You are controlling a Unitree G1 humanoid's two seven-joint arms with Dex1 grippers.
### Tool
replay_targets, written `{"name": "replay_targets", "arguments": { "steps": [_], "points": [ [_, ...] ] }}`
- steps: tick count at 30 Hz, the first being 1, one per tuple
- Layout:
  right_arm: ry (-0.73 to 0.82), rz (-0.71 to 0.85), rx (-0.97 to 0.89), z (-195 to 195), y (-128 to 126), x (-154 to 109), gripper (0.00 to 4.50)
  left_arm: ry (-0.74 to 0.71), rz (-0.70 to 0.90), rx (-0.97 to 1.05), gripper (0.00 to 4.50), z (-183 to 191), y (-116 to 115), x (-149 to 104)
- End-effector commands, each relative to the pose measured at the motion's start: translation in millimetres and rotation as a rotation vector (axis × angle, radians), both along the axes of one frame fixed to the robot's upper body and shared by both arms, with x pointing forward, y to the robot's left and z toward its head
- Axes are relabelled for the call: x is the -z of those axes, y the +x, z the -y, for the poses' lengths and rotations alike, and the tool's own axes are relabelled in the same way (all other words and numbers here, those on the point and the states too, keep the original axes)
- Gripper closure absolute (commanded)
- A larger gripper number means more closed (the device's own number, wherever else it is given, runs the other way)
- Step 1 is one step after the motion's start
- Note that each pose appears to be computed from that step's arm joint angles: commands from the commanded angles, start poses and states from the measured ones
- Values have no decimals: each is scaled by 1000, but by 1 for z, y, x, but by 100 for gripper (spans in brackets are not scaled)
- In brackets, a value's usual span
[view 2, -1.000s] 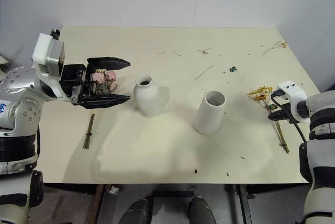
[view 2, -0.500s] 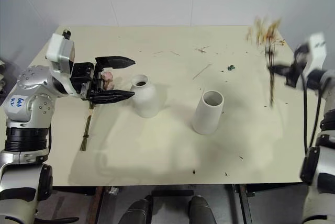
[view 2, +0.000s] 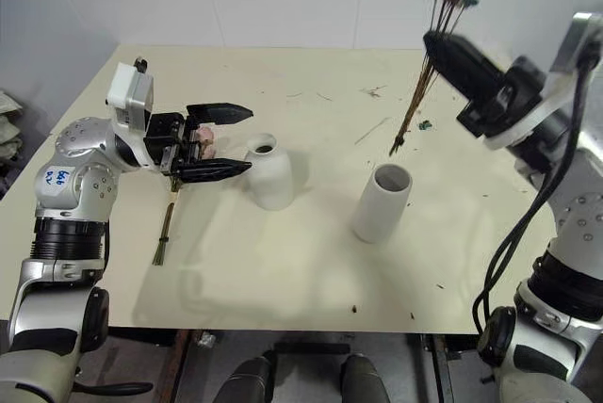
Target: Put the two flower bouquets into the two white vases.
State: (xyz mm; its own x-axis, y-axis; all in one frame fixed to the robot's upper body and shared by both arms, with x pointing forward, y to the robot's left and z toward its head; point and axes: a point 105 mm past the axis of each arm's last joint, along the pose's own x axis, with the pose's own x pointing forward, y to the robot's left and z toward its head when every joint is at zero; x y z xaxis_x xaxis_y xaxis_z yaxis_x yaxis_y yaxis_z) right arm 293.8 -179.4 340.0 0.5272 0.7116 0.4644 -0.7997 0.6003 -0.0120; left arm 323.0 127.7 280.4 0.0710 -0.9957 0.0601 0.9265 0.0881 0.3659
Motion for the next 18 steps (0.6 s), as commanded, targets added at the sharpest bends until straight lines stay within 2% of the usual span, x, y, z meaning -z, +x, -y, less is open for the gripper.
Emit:
{"name": "replay_targets", "arguments": {
  "steps": [1, 9, 13, 16, 18],
  "points": [
    [-30, 19, 10, 0, -4, 2, 443, -6, 45, 5, 0, 1, -6, -9],
    [-33, -17, 77, 11, 14, 32, 443, -12, 56, -9, 0, 2, -8, -13],
    [-51, -52, 42, 7, 12, 47, 443, -11, 60, -22, 0, 0, -8, -15],
    [-131, -91, -6, -2, 5, 66, 381, -8, 62, -37, 0, -4, -7, -16],
    [-158, -87, -2, -3, 4, 71, 315, -9, 63, -47, 0, -6, -6, -17]
  ]
}}
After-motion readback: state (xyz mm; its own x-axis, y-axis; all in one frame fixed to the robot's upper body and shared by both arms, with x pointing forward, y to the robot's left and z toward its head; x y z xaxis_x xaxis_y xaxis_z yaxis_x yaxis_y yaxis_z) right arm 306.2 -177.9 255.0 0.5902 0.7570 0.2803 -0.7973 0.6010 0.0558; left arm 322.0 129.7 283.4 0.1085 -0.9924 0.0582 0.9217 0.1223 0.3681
